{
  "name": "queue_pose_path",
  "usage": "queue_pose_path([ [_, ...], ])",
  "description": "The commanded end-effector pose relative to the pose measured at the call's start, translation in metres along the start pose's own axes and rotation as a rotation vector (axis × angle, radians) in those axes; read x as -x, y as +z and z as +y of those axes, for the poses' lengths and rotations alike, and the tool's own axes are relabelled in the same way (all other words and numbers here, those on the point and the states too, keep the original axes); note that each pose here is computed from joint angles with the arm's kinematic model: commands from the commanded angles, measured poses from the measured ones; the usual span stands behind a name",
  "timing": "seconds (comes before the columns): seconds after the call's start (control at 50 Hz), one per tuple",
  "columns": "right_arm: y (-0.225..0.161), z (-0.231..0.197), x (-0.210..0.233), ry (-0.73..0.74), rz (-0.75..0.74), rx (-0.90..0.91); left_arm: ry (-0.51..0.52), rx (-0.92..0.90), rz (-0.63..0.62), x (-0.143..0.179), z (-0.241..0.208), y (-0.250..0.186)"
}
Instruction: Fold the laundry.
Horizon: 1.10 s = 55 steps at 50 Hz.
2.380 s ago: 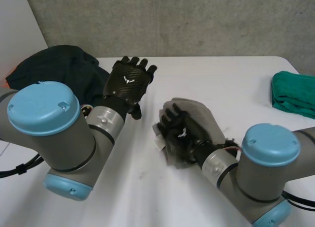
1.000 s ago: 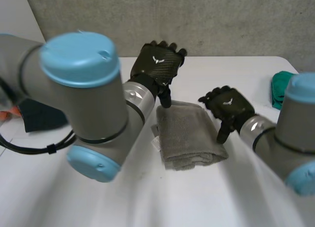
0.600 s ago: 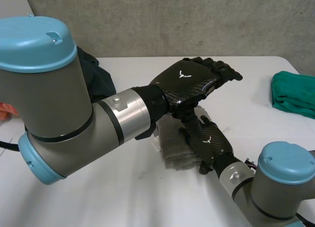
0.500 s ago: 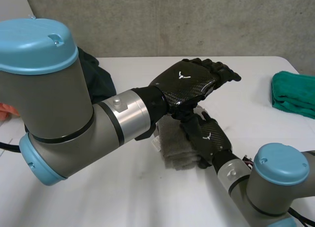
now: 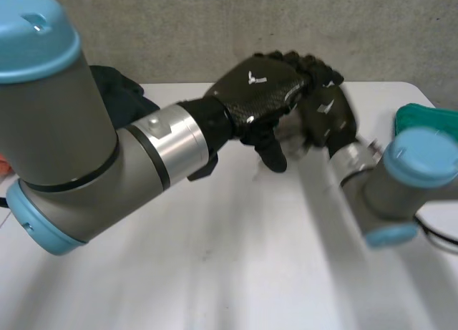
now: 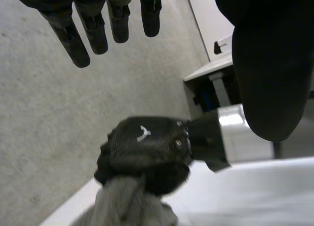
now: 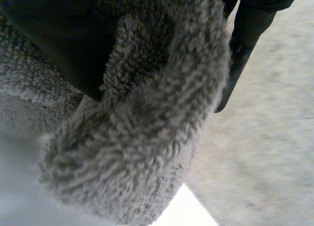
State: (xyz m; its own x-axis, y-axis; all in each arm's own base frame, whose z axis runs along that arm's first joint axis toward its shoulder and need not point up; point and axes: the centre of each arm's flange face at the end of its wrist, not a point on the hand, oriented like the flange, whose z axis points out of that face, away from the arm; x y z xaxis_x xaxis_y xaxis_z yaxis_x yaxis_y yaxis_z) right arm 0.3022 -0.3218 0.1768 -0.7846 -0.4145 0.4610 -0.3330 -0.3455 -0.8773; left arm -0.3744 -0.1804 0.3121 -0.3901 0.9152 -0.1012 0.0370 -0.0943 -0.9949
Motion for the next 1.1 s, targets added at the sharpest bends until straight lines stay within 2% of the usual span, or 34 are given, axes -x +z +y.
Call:
queue_pose_path([
  [0.02,0.05,-0.02,-0.116,-0.003,0.234,-0.072,0.036,-0.079,-0.052,0.007,-0.024,-0.001],
  [0.1,0.064,-0.008,-0.193,0.019,0.329,-0.085,0.032,-0.118,-0.057,0.007,-0.031,-0.001],
  [0.12,0.064,-0.008,-0.194,0.019,0.329,-0.085,0.028,-0.118,-0.057,0.007,-0.031,-0.001],
  [0.22,0.072,0.051,-0.252,0.009,0.333,-0.033,0.002,-0.113,-0.057,0.008,-0.028,-0.001],
  [0.34,0.065,0.128,-0.286,0.009,0.36,0.058,-0.008,-0.087,-0.05,0.007,-0.018,0.002],
  [0.36,0.06,0.152,-0.293,0.017,0.353,0.086,-0.009,-0.085,-0.05,0.007,-0.017,0.002],
  [0.44,0.042,0.213,-0.295,0.057,0.264,0.147,-0.021,-0.062,-0.051,0.009,-0.006,0.006],
  [0.52,0.03,0.246,-0.291,0.074,0.193,0.166,-0.03,-0.044,-0.052,0.01,0.001,0.008],
  [0.66,0.018,0.253,-0.306,0.072,0.219,0.182,-0.034,-0.035,-0.048,0.009,0.006,0.01],
  [0.78,0.013,0.21,-0.334,0.075,0.292,0.204,-0.03,-0.046,-0.049,0.009,0.001,0.009],
  [0.92,-0.026,0.153,-0.359,0.146,0.348,0.335,-0.032,-0.045,-0.043,0.004,0.0,0.007],
  [0.96,-0.034,0.15,-0.364,0.158,0.372,0.367,-0.035,-0.04,-0.038,0.002,0.001,0.007],
  [0.98,-0.05,0.149,-0.378,0.16,0.433,0.431,-0.035,-0.04,-0.038,0.002,0.001,0.007],
  [1.04,-0.07,0.147,-0.398,0.111,0.523,0.518,-0.039,-0.035,-0.039,0.002,0.003,0.006],
  [1.1,-0.088,0.126,-0.433,-0.077,0.671,0.611,-0.037,-0.039,-0.037,0.001,0.002,0.006],
])
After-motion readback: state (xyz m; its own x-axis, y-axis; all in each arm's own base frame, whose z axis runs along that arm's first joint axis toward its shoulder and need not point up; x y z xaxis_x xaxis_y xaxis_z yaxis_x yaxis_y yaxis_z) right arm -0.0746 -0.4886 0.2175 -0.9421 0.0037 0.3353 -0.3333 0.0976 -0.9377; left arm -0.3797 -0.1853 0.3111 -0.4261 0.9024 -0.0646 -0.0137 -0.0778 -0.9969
